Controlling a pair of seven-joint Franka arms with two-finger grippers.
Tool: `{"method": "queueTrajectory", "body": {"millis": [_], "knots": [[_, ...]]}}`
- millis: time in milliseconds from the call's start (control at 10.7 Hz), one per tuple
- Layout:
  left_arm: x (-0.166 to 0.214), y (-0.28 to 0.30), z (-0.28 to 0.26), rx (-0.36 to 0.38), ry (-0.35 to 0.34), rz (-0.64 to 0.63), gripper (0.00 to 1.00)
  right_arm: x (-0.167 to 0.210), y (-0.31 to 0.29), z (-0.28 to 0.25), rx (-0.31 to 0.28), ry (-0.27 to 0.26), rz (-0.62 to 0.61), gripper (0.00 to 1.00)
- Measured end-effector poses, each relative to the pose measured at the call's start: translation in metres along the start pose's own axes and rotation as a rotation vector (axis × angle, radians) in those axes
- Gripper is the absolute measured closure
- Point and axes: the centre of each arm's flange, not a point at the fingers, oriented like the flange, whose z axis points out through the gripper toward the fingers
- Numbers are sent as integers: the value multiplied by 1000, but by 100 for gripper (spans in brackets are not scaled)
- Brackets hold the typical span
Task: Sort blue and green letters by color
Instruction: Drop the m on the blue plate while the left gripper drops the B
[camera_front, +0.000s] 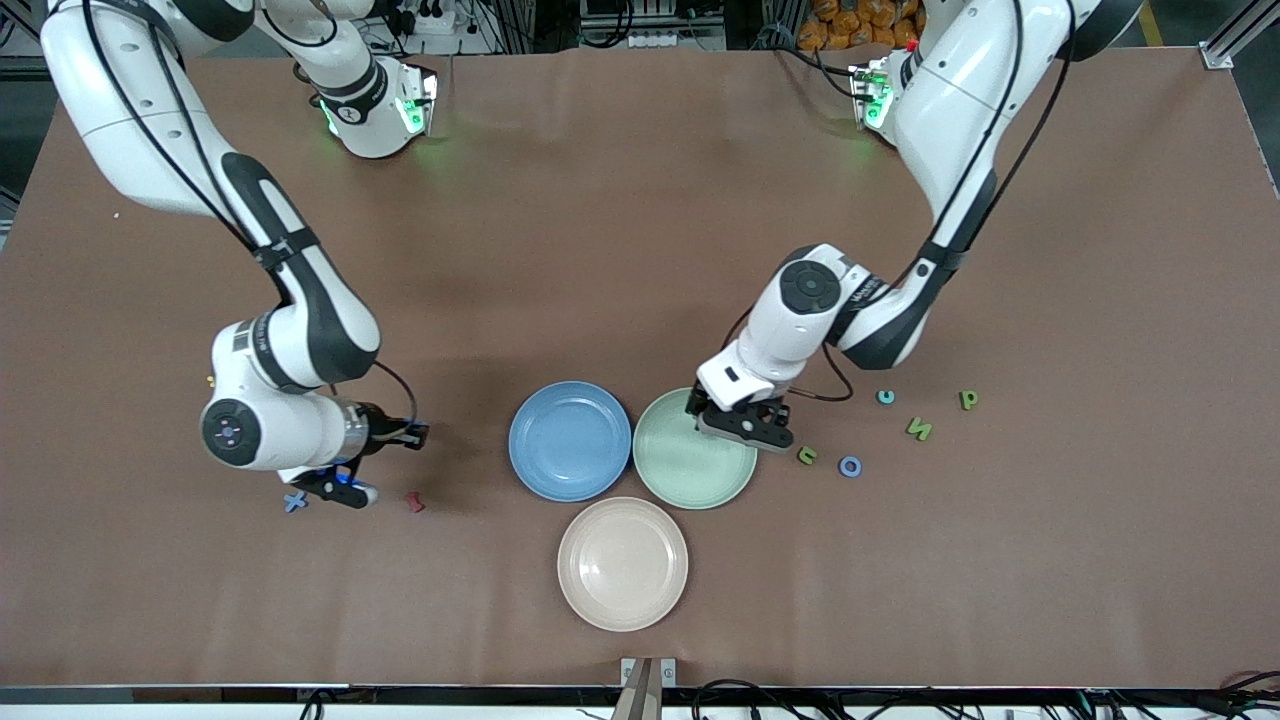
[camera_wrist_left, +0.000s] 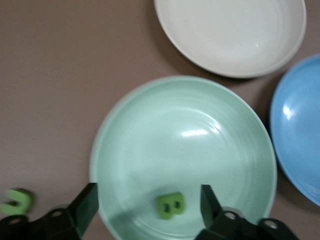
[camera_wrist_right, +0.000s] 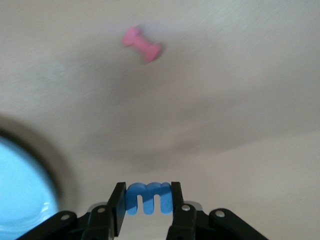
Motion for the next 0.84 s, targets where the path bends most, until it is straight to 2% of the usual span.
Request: {"method": "queueTrajectory", "body": {"millis": [93, 279, 372, 559, 838], "knots": [[13, -28, -18, 35, -3, -11, 0, -12, -22, 0, 7, -3, 35, 60], [25, -101, -58, 133, -92, 63, 0, -38, -67, 3, 34, -8, 101, 60], [23, -138, -70, 160, -134, 119, 0, -49, -89, 4, 72, -5, 124, 60], [4, -203, -66, 173, -209, 199, 0, -63, -115, 8, 137, -19, 161, 60], [-33, -261, -43, 159, -300, 216, 0, -75, -142, 21, 196, -16, 257, 60]]}}
